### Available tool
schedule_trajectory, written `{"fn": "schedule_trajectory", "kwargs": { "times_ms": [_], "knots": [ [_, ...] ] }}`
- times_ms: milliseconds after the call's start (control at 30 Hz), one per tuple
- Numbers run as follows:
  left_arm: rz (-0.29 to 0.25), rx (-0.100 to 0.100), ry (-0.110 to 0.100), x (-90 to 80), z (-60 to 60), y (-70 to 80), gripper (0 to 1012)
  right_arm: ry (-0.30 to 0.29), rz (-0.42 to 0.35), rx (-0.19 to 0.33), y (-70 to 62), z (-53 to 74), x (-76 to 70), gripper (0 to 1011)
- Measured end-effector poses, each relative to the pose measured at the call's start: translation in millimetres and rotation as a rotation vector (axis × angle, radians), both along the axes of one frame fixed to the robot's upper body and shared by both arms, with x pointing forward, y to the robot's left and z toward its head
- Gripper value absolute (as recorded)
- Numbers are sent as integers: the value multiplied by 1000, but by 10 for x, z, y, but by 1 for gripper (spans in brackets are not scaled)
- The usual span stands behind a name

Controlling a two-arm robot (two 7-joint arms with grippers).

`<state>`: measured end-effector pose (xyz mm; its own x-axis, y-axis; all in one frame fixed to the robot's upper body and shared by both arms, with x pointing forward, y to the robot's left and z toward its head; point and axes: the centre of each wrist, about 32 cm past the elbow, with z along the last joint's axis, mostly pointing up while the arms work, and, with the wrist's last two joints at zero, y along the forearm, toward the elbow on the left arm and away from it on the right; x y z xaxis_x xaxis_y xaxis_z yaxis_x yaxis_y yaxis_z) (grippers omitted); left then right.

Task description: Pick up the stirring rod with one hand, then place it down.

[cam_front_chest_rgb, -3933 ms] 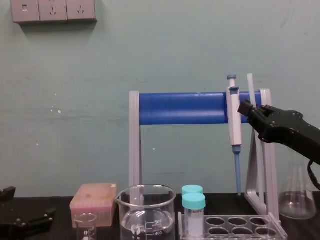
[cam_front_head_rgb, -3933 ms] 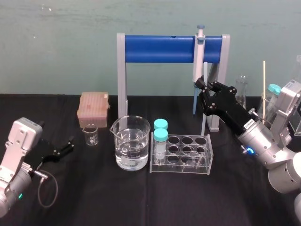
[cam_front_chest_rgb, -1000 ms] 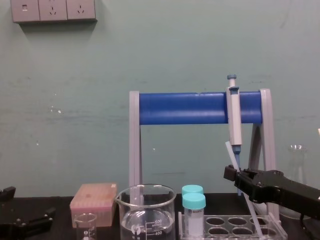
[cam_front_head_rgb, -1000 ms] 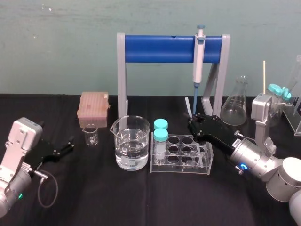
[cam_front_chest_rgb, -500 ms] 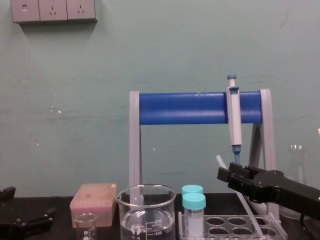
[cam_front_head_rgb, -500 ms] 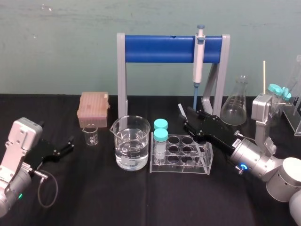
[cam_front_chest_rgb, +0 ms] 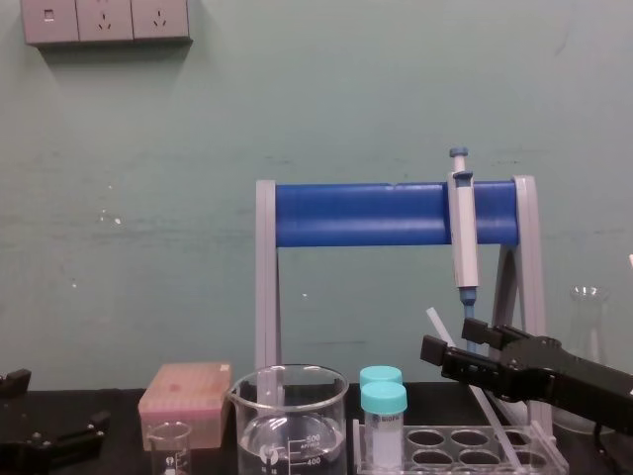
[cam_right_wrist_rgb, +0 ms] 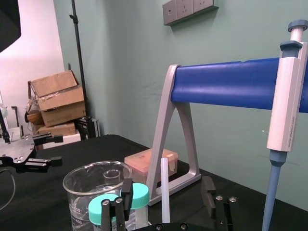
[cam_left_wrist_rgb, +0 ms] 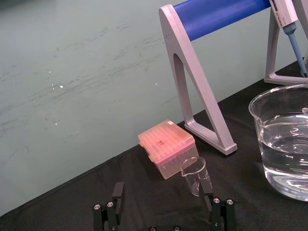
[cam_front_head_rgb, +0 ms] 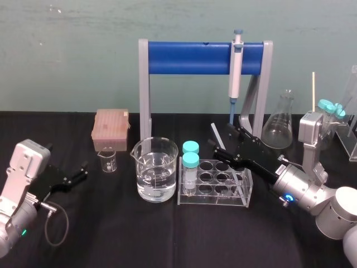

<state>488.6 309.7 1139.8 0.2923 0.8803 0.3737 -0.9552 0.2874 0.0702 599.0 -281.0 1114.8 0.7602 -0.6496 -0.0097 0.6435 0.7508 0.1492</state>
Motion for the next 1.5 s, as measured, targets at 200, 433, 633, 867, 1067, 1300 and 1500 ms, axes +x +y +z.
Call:
{"fn": "schedule_trajectory", "kwargs": {
  "times_ms": [200,433,633,867,1067,1300,1500],
  "knots": [
    [0,0,0,0,0,0,1000,-49,17,22,14,69,11,1003],
    [0,0,0,0,0,0,1000,-164,-5,84,49,307,-17,1003],
    [0,0,0,0,0,0,1000,-163,-126,98,-22,437,-132,1003],
    [0,0,0,0,0,0,1000,21,-323,40,-202,427,-451,1003],
    [0,0,0,0,0,0,1000,199,-351,-66,-354,375,-670,1003],
    [0,0,0,0,0,0,1000,294,-348,-131,-390,333,-725,1003],
    [0,0,0,0,0,0,1000,278,-353,-145,-362,324,-710,1003]
  ]
}}
